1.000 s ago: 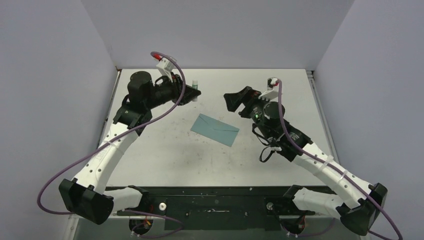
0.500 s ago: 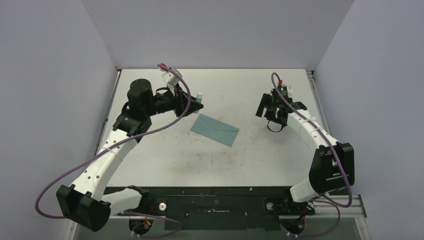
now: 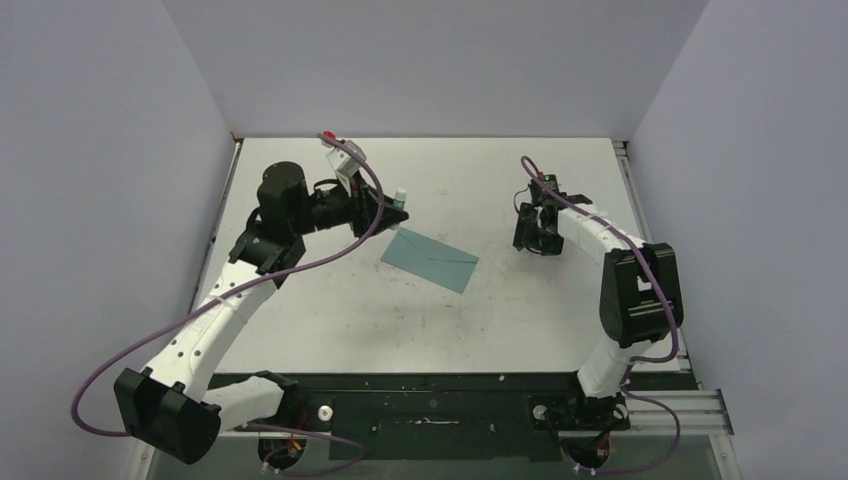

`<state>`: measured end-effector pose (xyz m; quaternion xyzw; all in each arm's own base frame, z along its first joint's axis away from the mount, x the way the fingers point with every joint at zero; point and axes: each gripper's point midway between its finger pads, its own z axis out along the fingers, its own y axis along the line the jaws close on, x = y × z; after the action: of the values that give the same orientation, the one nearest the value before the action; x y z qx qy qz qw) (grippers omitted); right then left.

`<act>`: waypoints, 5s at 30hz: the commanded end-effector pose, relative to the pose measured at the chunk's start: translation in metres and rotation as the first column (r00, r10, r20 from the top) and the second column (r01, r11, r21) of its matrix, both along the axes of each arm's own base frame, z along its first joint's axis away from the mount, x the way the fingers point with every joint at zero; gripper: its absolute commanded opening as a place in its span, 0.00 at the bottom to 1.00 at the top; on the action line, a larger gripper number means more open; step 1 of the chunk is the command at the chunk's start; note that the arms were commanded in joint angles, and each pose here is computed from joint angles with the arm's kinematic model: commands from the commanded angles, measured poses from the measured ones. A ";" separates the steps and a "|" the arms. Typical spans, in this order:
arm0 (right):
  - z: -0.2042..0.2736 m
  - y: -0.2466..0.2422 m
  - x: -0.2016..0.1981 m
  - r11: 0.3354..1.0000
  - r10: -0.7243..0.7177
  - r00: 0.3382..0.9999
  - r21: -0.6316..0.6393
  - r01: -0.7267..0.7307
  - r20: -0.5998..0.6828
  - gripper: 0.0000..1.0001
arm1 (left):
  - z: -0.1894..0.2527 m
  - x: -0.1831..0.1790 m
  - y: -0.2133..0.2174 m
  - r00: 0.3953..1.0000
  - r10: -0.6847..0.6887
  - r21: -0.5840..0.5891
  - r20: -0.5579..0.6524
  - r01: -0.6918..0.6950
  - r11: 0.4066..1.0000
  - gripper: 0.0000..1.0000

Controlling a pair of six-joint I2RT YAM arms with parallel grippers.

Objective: Place the letter into the envelope and seal it

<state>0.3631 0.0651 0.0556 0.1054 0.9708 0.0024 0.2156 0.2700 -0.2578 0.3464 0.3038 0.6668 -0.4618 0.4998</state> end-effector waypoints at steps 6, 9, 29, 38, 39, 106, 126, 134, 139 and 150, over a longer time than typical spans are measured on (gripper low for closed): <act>-0.013 -0.010 0.008 0.998 0.005 1.000 -0.061 -0.005 -0.010 0.50 | 0.014 -0.007 -0.005 0.997 -0.024 -0.019 0.074 0.025 0.999 0.00; -0.019 -0.010 0.008 0.998 0.004 1.000 -0.066 -0.005 -0.021 0.47 | 0.014 -0.008 -0.005 0.997 -0.024 -0.018 0.077 0.025 1.000 0.00; -0.026 -0.009 0.021 0.998 0.027 1.000 -0.059 -0.027 -0.008 0.37 | 0.010 -0.010 -0.008 0.997 -0.030 -0.009 0.074 0.031 0.999 0.00; -0.021 -0.007 0.025 0.998 0.044 0.999 -0.052 -0.043 0.014 0.36 | 0.008 -0.009 -0.009 0.997 -0.032 -0.007 0.072 0.033 0.999 0.00; -0.019 -0.007 0.025 0.998 0.045 0.999 -0.051 -0.044 0.018 0.34 | 0.008 -0.010 -0.010 0.997 -0.035 -0.006 0.070 0.035 0.999 0.00; 0.299 0.239 -0.104 0.202 0.290 0.708 0.681 -0.703 0.644 0.05 | -0.034 -0.005 -0.033 0.945 -0.094 0.228 0.312 0.022 0.973 0.00; 0.292 0.253 -0.113 0.201 0.369 0.717 0.702 -0.683 0.592 0.05 | -0.040 -0.007 -0.026 0.903 -0.165 0.401 0.398 -0.009 0.916 0.00; 0.288 0.259 -0.116 0.208 0.407 0.732 0.725 -0.657 0.547 0.05 | -0.043 -0.004 -0.023 0.867 -0.222 0.513 0.446 -0.045 0.857 0.00; 0.297 0.260 -0.117 0.195 0.397 0.739 0.737 -0.648 0.544 0.05 | -0.044 -0.001 -0.022 0.852 -0.242 0.551 0.464 -0.064 0.832 0.00; 0.300 0.263 -0.122 0.176 0.396 0.752 0.761 -0.625 0.526 0.05 | -0.044 0.000 -0.024 0.833 -0.277 0.589 0.479 -0.071 0.805 0.00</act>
<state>0.2564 0.3151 0.3210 -0.0911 0.7823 0.5828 0.2000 0.2716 -0.2683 0.2858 0.5757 0.6200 -0.1597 0.5086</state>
